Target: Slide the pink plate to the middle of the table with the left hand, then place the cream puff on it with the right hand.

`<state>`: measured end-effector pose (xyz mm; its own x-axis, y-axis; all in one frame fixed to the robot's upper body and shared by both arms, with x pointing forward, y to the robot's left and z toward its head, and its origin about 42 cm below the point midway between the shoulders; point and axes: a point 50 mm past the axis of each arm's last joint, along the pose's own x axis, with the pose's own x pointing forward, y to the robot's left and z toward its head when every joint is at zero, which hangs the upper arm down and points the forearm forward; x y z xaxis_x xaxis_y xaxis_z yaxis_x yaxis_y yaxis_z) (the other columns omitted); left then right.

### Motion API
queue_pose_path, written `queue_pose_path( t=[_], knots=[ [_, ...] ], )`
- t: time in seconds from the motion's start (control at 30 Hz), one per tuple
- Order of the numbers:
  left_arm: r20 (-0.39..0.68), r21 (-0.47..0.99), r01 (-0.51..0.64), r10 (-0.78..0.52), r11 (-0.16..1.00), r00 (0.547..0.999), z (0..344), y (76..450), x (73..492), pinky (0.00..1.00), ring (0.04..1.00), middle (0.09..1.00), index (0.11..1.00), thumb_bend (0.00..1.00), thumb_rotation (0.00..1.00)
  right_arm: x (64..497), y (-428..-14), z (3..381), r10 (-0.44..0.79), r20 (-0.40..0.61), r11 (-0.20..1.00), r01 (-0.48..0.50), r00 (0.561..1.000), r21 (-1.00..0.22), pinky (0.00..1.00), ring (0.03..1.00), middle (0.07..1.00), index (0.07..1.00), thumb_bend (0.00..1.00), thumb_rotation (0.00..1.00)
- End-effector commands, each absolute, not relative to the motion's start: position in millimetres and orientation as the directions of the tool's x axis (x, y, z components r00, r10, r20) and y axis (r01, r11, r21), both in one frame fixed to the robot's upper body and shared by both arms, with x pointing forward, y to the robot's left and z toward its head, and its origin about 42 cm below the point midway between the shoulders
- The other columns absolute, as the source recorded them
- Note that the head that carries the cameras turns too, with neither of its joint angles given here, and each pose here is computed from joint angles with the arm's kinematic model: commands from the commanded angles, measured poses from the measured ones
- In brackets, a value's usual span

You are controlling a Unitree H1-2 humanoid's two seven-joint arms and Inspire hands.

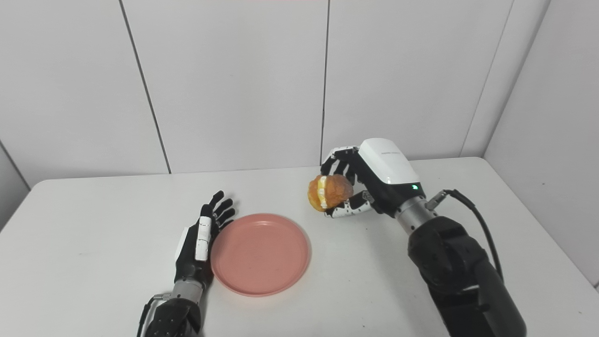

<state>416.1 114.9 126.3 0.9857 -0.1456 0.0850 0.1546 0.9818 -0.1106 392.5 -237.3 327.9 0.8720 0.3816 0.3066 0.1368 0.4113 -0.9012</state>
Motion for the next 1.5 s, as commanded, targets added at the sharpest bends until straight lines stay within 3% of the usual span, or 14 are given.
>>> queue_pose_path(
  t=[0.0, 0.27, 0.53, 0.67, 0.83, 1.07, 1.27, 1.47],
  knots=[
    [-0.074, -0.124, 0.131, -0.141, 0.984, 0.987, 84.5, 111.8, 392.8, 0.85, 0.872, 0.882, 0.886, 0.82, 0.99, 395.1, -230.8, 349.6, 0.398, 0.36, 0.421, 0.181, 0.843, -0.889, 0.34, 0.396, 0.451, 0.508, 0.53, 0.0],
    [-0.072, -0.123, 0.13, -0.139, 0.984, 0.988, 87.5, 105.6, 390.9, 0.84, 0.864, 0.877, 0.884, 0.79, 0.98, 405.8, -196.9, 332.4, 0.48, 0.314, 0.418, 0.101, 0.82, -0.903, 0.32, 0.38, 0.443, 0.512, 0.52, 0.0],
    [-0.078, -0.12, 0.123, -0.133, 0.985, 0.988, 87.7, 109.5, 389.0, 0.83, 0.858, 0.876, 0.881, 0.78, 0.98, 416.6, -168.9, 311.9, 0.497, 0.254, 0.402, 0.04, 0.83, -0.915, 0.33, 0.38, 0.437, 0.509, 0.53, 0.0],
    [-0.078, -0.122, 0.128, -0.138, 0.984, 0.987, 87.8, 108.7, 389.0, 0.82, 0.85, 0.866, 0.877, 0.78, 0.97, 417.1, -151.1, 300.0, 0.51, 0.212, 0.396, -0.008, 0.834, -0.918, 0.38, 0.439, 0.469, 0.495, 0.53, 0.0],
    [-0.078, -0.129, 0.132, -0.143, 0.983, 0.987, 88.4, 106.6, 390.2, 0.82, 0.855, 0.873, 0.882, 0.79, 0.97, 420.6, -133.6, 289.6, 0.532, 0.159, 0.358, -0.05, 0.831, -0.933, 0.33, 0.407, 0.461, 0.5, 0.53, 0.0],
    [-0.082, -0.13, 0.13, -0.141, 0.983, 0.987, 87.9, 105.3, 390.0, 0.83, 0.852, 0.858, 0.871, 0.79, 0.96, 427.3, -120.2, 276.2, 0.553, 0.14, 0.333, -0.064, 0.821, -0.941, 0.22, 0.282, 0.395, 0.508, 0.52, 0.0],
    [-0.082, -0.134, 0.133, -0.145, 0.982, 0.986, 88.6, 104.7, 389.8, 0.83, 0.862, 0.867, 0.874, 0.81, 0.96, 433.6, -114.0, 267.8, 0.568, 0.094, 0.28, -0.085, 0.818, -0.956, 0.26, 0.337, 0.413, 0.51, 0.52, 0.0],
    [-0.086, -0.13, 0.134, -0.146, 0.982, 0.986, 87.9, 105.2, 390.2, 0.83, 0.86, 0.871, 0.877, 0.8, 0.97, 436.9, -110.0, 268.3, 0.569, 0.07, 0.247, -0.089, 0.82, -0.965, 0.21, 0.292, 0.398, 0.505, 0.52, 0.0]
  ],
)
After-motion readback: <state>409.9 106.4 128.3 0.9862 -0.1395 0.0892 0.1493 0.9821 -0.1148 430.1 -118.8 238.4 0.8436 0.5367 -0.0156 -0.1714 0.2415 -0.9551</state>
